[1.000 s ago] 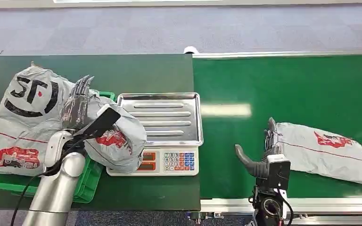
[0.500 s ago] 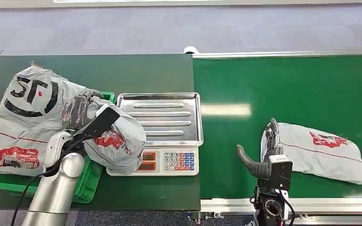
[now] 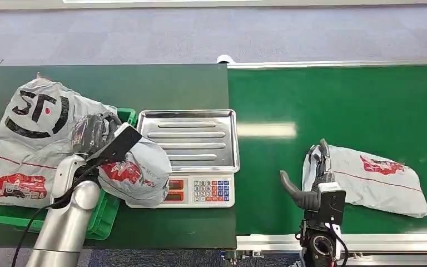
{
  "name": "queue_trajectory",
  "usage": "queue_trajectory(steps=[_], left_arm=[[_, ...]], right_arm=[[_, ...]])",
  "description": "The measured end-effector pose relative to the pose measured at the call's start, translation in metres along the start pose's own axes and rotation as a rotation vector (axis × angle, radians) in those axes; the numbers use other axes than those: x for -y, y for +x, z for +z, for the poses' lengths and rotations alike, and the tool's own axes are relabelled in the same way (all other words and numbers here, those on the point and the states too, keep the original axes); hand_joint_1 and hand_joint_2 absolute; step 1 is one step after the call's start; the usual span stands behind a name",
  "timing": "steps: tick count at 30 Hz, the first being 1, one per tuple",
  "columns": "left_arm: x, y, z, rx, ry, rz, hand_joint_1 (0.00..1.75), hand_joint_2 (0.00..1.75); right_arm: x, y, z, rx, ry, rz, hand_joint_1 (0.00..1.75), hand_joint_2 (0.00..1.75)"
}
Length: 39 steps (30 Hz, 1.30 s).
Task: Moved the parcel from conveyor to table for the left to box.
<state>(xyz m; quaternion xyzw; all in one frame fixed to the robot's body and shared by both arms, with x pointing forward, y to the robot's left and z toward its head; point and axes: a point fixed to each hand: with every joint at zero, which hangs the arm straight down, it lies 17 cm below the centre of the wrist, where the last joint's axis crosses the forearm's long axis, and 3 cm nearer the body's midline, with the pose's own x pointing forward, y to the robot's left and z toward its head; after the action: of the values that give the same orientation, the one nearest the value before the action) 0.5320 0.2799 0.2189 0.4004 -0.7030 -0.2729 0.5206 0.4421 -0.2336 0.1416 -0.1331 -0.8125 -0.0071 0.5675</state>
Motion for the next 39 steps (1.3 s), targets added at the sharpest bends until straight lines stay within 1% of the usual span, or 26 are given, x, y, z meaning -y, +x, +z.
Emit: queue_trajectory(steps=[4,6,9,13,15,17,19,23,25,28,29,30,31,32,34,35,37,38,39], left_arm=[[0.007,-0.005,0.001,-0.014,-0.026,-0.031,1.75,1.75],[0.001,-0.005,0.001,-0.007,0.005,-0.021,1.75,1.75],[-0.030,-0.003,-0.001,0.017,0.155,0.019,1.75,1.75],[-0.110,-0.005,0.008,0.071,0.516,0.034,1.75,1.75],[-0.138,-0.007,0.013,0.094,0.626,0.014,1.75,1.75],[-0.152,-0.008,0.016,0.120,0.667,-0.001,1.75,1.75],[-0.172,0.002,0.021,0.196,0.730,-0.029,1.75,1.75],[-0.213,0.013,0.033,0.277,0.870,-0.039,1.75,1.75],[-0.229,0.019,0.039,0.301,0.925,-0.049,1.75,1.75],[-0.243,0.026,0.043,0.309,0.970,-0.067,1.73,1.75],[-0.246,0.026,0.043,0.305,0.978,-0.073,0.79,1.75],[-0.246,0.024,0.042,0.291,0.976,-0.069,0.79,1.75],[-0.244,0.018,0.038,0.263,0.954,-0.038,0.19,1.75],[-0.239,0.011,0.030,0.229,0.911,0.021,0.00,1.75],[-0.209,0.001,0.002,0.164,0.720,0.198,0.00,1.75],[-0.188,0.006,-0.009,0.167,0.613,0.234,0.00,1.75],[-0.143,0.019,-0.024,0.190,0.383,0.250,0.00,1.75],[-0.125,0.022,-0.026,0.198,0.302,0.232,0.00,1.75],[-0.113,0.026,-0.026,0.213,0.260,0.213,0.00,1.75]], right_arm=[[-0.001,0.000,0.000,-0.001,0.005,0.000,0.00,1.75],[-0.001,-0.001,0.000,-0.003,0.007,0.000,0.00,1.75],[-0.003,0.000,0.001,-0.005,0.010,-0.002,0.00,1.75],[-0.007,0.001,0.002,-0.006,0.013,-0.012,0.00,1.75],[-0.007,0.002,0.002,-0.005,0.007,-0.017,0.00,1.75],[-0.008,0.004,0.002,-0.001,0.003,-0.022,0.00,1.75],[-0.010,0.004,0.002,0.002,0.001,-0.031,0.00,1.75],[-0.014,0.004,0.003,0.004,-0.002,-0.042,0.00,1.75],[-0.016,0.004,0.003,0.003,-0.001,-0.044,0.00,1.75],[-0.017,0.003,0.003,0.003,-0.003,-0.047,0.00,1.75],[-0.018,0.002,0.004,0.002,-0.005,-0.048,0.00,1.75],[-0.017,0.002,0.004,0.000,-0.009,-0.047,0.00,1.75],[-0.016,0.001,0.004,-0.001,-0.012,-0.046,0.00,1.75],[-0.015,0.000,0.004,-0.003,-0.015,-0.045,0.00,1.75],[-0.012,-0.001,0.005,-0.004,-0.020,-0.039,0.00,1.75],[-0.010,-0.002,0.005,-0.005,-0.021,-0.036,0.00,1.75],[-0.009,-0.003,0.005,-0.003,-0.014,-0.034,0.00,1.75],[-0.009,-0.003,0.005,-0.002,-0.010,-0.031,0.00,1.75],[-0.009,-0.003,0.005,-0.001,-0.006,-0.030,0.00,1.75]])
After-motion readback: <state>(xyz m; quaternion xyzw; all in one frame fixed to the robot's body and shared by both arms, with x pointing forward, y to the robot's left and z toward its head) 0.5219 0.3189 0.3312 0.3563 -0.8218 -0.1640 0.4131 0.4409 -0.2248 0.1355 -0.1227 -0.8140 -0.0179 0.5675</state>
